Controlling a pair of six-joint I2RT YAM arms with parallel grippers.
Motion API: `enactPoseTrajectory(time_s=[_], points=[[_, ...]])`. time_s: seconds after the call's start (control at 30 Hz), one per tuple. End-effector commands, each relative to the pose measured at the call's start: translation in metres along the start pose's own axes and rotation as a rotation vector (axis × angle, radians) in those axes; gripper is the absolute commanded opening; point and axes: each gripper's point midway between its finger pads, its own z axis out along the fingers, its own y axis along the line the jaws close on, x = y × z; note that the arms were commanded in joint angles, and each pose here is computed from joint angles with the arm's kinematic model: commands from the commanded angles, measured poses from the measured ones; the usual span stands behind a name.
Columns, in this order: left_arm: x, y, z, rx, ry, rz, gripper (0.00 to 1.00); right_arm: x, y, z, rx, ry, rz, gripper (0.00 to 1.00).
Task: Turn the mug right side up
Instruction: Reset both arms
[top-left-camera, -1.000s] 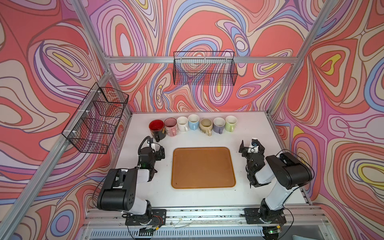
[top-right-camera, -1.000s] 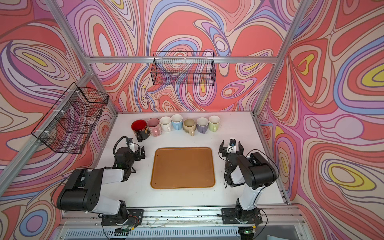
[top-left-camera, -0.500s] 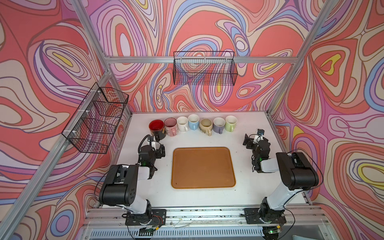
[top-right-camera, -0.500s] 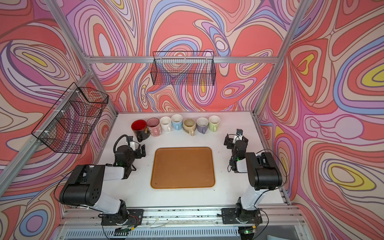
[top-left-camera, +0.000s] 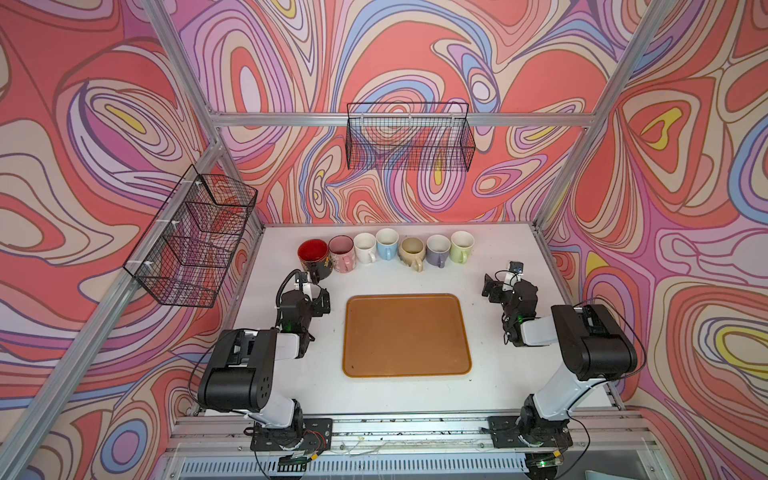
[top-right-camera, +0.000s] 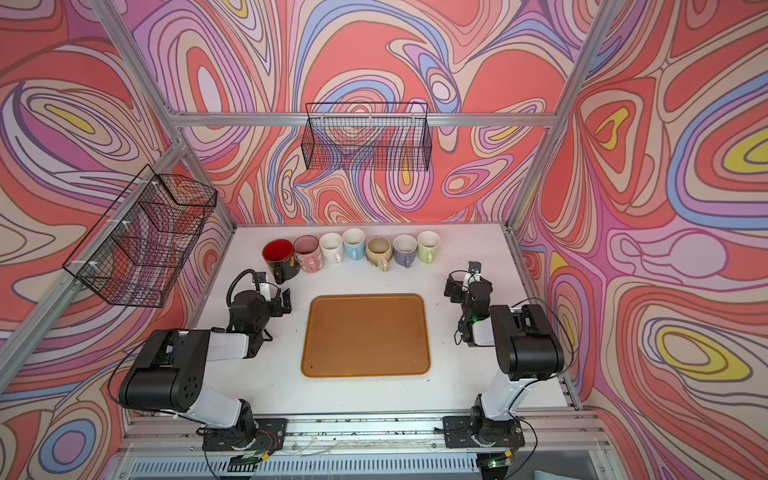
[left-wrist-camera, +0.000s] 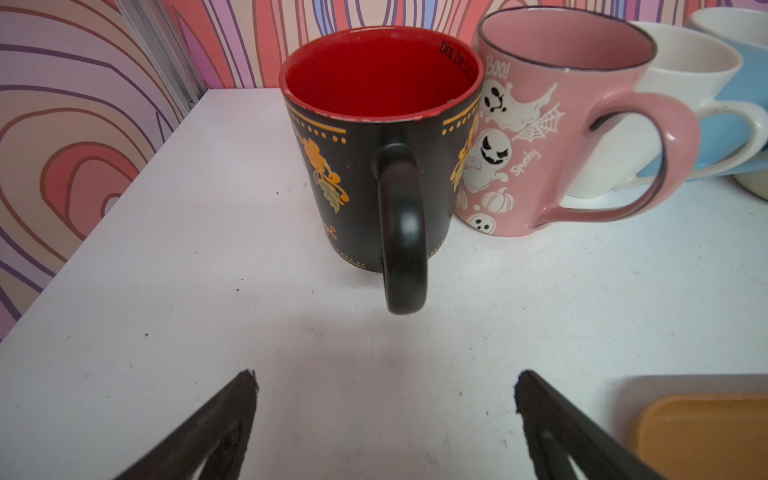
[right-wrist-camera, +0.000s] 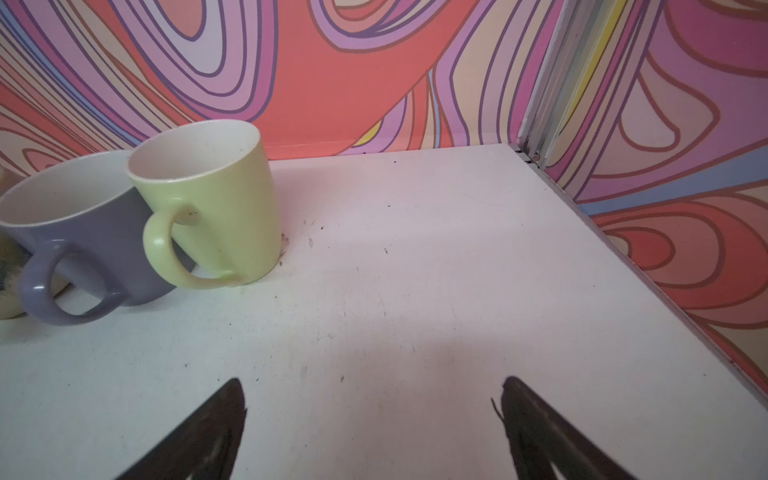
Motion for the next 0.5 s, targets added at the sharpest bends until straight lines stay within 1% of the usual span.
enactPoseTrajectory(time_s=[0.0,0.47], points=[[-0.0077,0.0000,-0.0006,-0.002,-0.035,0.007,1.00,0.0025,0.0027,-0.0011,-0.011,0.009,0.006,0.98],[-0.0071,0.0002,-0.0004,-0.001,-0.033,0.005,1.00,0.0025,0.0043,-0.0003,-0.018,0.013,0.000,0.98]])
